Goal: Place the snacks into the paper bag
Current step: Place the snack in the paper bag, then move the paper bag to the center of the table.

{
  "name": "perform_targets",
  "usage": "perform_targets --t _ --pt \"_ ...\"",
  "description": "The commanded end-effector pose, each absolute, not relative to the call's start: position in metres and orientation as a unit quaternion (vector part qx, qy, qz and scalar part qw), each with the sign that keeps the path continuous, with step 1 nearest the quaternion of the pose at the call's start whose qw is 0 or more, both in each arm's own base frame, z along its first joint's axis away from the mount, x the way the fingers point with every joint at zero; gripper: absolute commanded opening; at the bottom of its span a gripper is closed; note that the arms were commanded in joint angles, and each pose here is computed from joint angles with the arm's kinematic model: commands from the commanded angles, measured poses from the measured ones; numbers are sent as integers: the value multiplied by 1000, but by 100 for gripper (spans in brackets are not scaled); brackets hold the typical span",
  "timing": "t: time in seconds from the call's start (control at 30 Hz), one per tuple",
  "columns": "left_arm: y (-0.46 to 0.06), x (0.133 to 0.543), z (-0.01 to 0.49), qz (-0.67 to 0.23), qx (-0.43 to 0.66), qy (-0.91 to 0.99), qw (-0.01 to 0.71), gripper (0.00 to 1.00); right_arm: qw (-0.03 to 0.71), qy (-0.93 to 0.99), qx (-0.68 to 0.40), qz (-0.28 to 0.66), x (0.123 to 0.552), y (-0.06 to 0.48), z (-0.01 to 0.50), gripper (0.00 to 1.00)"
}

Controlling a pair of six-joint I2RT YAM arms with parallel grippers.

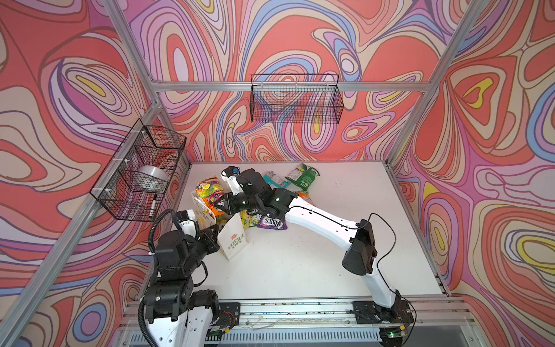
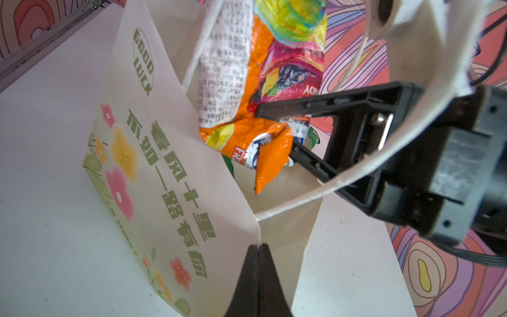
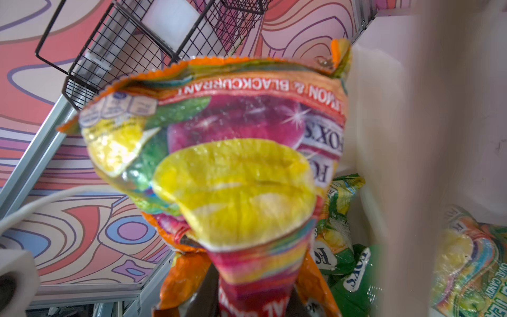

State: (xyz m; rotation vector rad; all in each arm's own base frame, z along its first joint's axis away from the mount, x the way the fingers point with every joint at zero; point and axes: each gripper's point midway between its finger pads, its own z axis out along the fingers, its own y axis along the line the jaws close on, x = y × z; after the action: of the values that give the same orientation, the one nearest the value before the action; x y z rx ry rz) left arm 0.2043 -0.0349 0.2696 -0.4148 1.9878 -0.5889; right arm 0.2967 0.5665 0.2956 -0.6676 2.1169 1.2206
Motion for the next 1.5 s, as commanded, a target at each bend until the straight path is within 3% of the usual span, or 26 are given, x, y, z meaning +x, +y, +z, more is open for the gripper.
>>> perform_targets --t 0.0,0.33,0.6,0.87,1.0,1.1,1.47 --pt "-36 206 277 -247 -161 810 507 0 294 795 -253 467 295 572 295 21" --pt "-35 207 276 -244 -163 811 506 0 314 814 -244 424 304 557 297 58" --pt "-35 207 275 -243 -164 812 504 0 331 800 -260 428 296 547 331 66" --pt "-33 207 275 -241 -166 812 505 0 392 774 -253 428 289 515 401 75" --pt "-33 206 275 -240 -167 811 507 0 440 806 -212 335 318 484 391 88" --pt "-33 206 276 -239 -167 811 508 0 433 823 -194 311 335 474 378 94" --pt "-32 208 274 -238 -169 813 505 0 384 818 -226 365 341 515 346 92"
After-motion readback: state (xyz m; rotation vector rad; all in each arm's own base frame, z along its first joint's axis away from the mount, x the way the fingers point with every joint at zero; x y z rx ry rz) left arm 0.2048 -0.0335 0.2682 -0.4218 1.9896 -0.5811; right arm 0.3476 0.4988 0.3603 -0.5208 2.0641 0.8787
